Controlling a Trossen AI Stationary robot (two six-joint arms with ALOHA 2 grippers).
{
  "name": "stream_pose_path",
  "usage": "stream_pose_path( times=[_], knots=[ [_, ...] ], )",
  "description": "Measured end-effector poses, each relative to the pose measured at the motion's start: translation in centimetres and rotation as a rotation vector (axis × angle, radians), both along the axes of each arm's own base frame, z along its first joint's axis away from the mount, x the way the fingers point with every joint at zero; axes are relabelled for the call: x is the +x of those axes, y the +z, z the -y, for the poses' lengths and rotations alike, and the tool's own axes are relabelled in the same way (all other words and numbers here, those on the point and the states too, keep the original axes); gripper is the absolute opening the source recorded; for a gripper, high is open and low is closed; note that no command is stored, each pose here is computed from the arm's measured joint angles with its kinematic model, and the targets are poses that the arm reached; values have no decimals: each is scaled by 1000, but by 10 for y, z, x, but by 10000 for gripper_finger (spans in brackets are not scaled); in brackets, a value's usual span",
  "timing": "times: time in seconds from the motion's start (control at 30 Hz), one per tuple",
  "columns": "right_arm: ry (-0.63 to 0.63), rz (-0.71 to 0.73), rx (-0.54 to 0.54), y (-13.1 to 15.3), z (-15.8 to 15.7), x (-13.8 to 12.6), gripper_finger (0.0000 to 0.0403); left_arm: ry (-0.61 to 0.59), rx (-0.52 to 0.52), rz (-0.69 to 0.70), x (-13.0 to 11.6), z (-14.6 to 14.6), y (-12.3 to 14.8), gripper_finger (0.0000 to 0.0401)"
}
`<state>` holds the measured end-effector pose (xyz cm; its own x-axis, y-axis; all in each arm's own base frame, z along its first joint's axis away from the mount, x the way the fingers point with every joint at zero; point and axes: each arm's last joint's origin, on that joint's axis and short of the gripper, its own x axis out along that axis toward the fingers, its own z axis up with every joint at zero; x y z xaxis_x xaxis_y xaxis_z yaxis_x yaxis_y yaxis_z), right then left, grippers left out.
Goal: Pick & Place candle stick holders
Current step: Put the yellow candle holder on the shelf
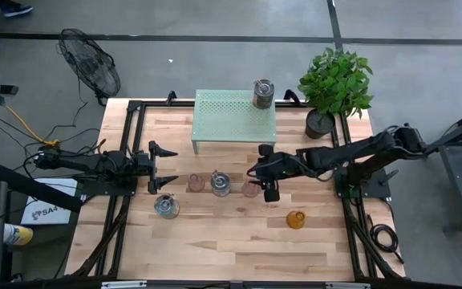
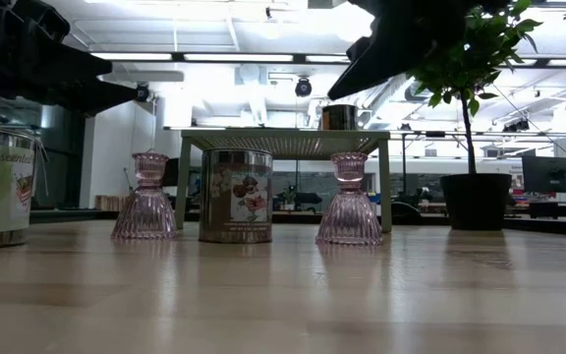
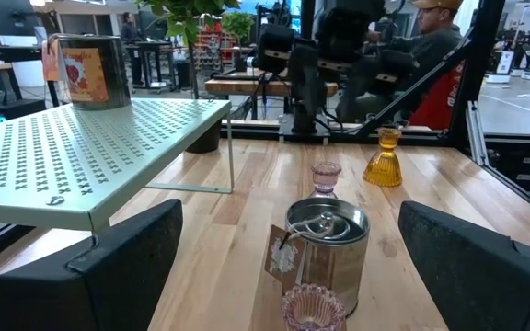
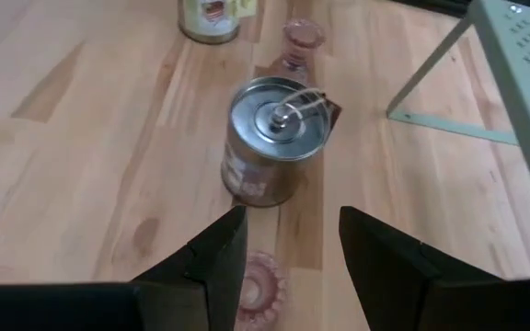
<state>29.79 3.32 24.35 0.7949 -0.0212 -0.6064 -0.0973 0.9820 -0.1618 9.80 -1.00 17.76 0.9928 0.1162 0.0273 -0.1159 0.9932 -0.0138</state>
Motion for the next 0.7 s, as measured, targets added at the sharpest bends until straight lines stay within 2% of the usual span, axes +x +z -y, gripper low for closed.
stream_pose_path(
  times=[0.13, 0.47, 0.7],
  knots=[
    [10, -19, -19, -3, 0, -1, 169, 1, 0, -1, 0, 0, 0, 399],
    [-75, -136, -4, -8, -7, -15, 169, 1, 0, -1, 0, 0, 0, 399],
    [-151, -234, 74, -14, -13, -31, 169, 4, 0, -1, 0, 0, 0, 399]
  ],
)
